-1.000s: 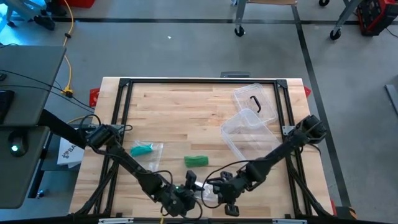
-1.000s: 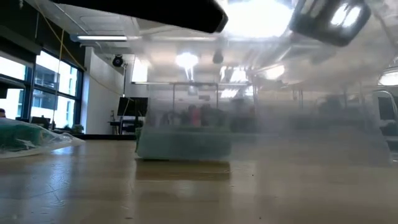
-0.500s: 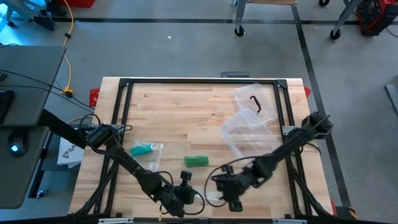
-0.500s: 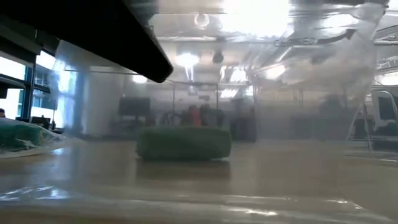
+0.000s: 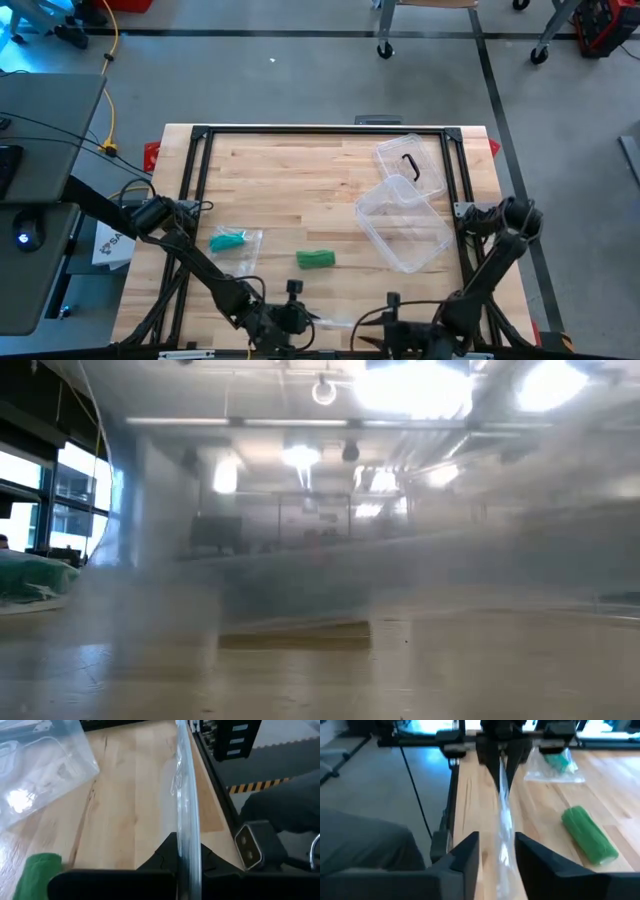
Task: Roll bandage
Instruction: Open the transparent zip bag
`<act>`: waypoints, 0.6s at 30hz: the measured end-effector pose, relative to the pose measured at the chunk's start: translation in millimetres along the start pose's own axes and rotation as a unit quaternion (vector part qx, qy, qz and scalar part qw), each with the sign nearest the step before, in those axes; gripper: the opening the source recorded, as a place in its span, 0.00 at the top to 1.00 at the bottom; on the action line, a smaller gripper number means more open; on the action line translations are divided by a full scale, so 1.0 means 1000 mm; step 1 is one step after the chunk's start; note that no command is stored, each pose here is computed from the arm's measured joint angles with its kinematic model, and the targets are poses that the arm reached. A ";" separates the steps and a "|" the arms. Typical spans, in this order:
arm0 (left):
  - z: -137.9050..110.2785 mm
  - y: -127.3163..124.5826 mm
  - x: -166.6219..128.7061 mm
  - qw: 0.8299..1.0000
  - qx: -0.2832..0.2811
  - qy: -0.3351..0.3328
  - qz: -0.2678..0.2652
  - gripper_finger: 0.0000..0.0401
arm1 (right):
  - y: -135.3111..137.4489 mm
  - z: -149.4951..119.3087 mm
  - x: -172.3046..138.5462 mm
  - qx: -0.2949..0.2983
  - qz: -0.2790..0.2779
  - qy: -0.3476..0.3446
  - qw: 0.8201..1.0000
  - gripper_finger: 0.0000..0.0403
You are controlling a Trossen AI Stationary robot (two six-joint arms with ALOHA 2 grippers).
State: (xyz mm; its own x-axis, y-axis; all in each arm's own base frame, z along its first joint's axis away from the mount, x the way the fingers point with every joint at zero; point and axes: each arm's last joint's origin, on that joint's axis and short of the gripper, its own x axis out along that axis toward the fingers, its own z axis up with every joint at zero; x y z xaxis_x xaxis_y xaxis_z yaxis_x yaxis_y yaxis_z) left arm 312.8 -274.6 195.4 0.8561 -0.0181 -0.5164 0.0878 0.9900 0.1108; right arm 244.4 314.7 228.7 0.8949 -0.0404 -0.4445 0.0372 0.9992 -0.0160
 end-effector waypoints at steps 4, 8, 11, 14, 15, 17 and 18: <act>0.002 -0.001 0.000 1.000 -0.010 -0.011 -0.004 1.00 | 0.003 0.002 0.004 -0.005 -0.011 -0.028 1.000 0.79; 0.004 -0.001 0.000 1.000 -0.017 -0.022 -0.003 1.00 | 0.000 0.004 0.009 -0.005 -0.017 -0.028 0.999 0.84; 0.005 -0.002 0.000 0.999 -0.019 -0.026 -0.004 1.00 | -0.003 0.006 0.013 -0.011 -0.013 -0.021 1.000 0.87; 0.006 -0.002 0.000 0.999 -0.021 -0.028 -0.003 1.00 | -0.006 0.007 0.017 -0.010 -0.007 -0.013 1.000 0.93; 0.006 -0.002 0.000 0.999 -0.021 -0.029 -0.004 1.00 | -0.007 0.007 0.018 -0.010 -0.007 -0.011 1.000 0.96; 0.006 -0.002 0.000 0.999 -0.021 -0.029 -0.004 1.00 | -0.007 0.007 0.019 -0.010 -0.007 -0.010 1.000 0.98; 0.006 -0.002 0.000 0.999 -0.022 -0.030 -0.004 1.00 | -0.008 0.008 0.020 -0.015 -0.006 -0.011 1.000 0.99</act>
State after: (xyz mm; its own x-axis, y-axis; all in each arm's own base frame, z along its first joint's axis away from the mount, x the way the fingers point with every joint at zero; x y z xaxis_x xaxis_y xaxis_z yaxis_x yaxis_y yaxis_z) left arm 315.8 -277.4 200.2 0.8842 -0.0331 -0.4660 0.0739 0.9948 0.0695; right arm 265.5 306.2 227.0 0.9037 -0.0523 -0.4250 0.0350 0.9982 -0.0484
